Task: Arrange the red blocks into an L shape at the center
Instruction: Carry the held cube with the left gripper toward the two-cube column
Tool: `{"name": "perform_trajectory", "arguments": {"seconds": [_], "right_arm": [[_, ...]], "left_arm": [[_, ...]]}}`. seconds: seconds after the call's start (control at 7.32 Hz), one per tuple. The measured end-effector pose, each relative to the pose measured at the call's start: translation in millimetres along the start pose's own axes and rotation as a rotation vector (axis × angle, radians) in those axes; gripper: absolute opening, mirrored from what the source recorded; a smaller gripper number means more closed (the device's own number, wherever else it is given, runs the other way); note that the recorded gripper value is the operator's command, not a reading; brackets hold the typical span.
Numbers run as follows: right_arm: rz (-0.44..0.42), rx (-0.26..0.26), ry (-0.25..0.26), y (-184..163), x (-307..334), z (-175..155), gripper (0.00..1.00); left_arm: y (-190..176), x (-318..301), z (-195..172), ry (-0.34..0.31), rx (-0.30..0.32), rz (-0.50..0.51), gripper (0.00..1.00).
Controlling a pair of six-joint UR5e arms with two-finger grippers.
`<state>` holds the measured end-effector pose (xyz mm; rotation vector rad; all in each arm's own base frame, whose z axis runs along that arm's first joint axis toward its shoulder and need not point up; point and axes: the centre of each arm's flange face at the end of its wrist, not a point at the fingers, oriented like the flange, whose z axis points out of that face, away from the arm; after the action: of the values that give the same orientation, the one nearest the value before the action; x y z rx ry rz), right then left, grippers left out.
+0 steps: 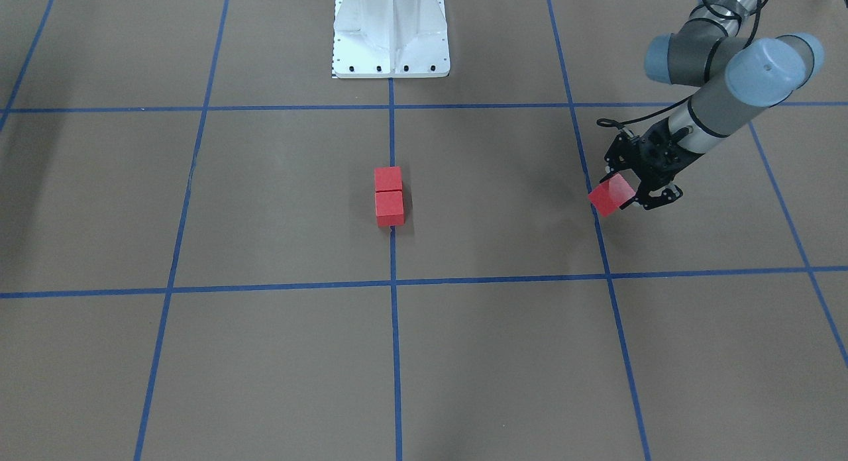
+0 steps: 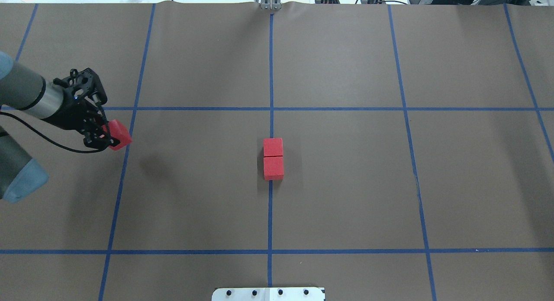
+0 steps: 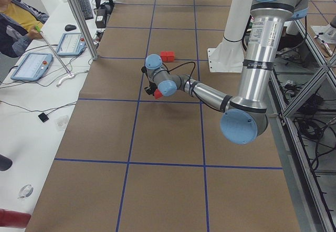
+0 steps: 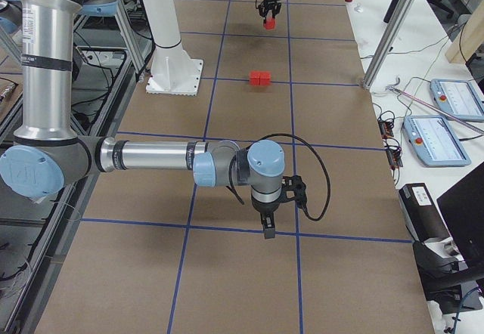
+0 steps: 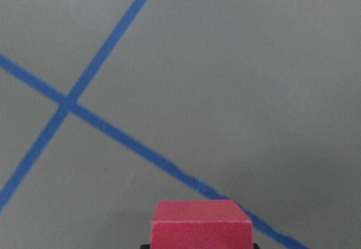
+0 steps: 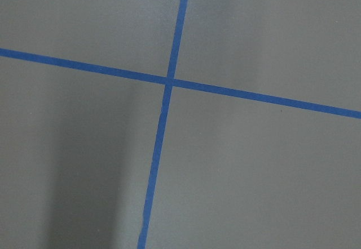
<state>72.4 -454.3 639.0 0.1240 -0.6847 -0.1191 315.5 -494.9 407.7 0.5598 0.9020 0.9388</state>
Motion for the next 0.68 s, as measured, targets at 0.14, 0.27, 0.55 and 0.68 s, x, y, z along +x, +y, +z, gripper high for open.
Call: {"name": "perform_trajectory", "arguments": {"seconds": [0.14,0.27,0.55,0.68], "right_arm": [[0.001,-0.001,0.000,0.0,0.1,0.2,0.99],[0.002,-0.002,0.000,0.1,0.5,0.7,0.99],[0.006,-0.006,-0.001,0.7,2.0,2.5,0.99],[0.008,-0.006,-0.001,0.9,2.3,2.8,0.99]], "left_arm": [[-49.9,9.8,-8.1,-0.007,0.006,0.009,0.00],[-86.9,18.5,-15.1,-0.050,0.015,0.025,0.00],[-127.3,52.1,10.2,-0.154,-0.002,0.181,0.00],[-144.9,65.2,19.0,-0.190,-0.014,0.325,0.00]]}}
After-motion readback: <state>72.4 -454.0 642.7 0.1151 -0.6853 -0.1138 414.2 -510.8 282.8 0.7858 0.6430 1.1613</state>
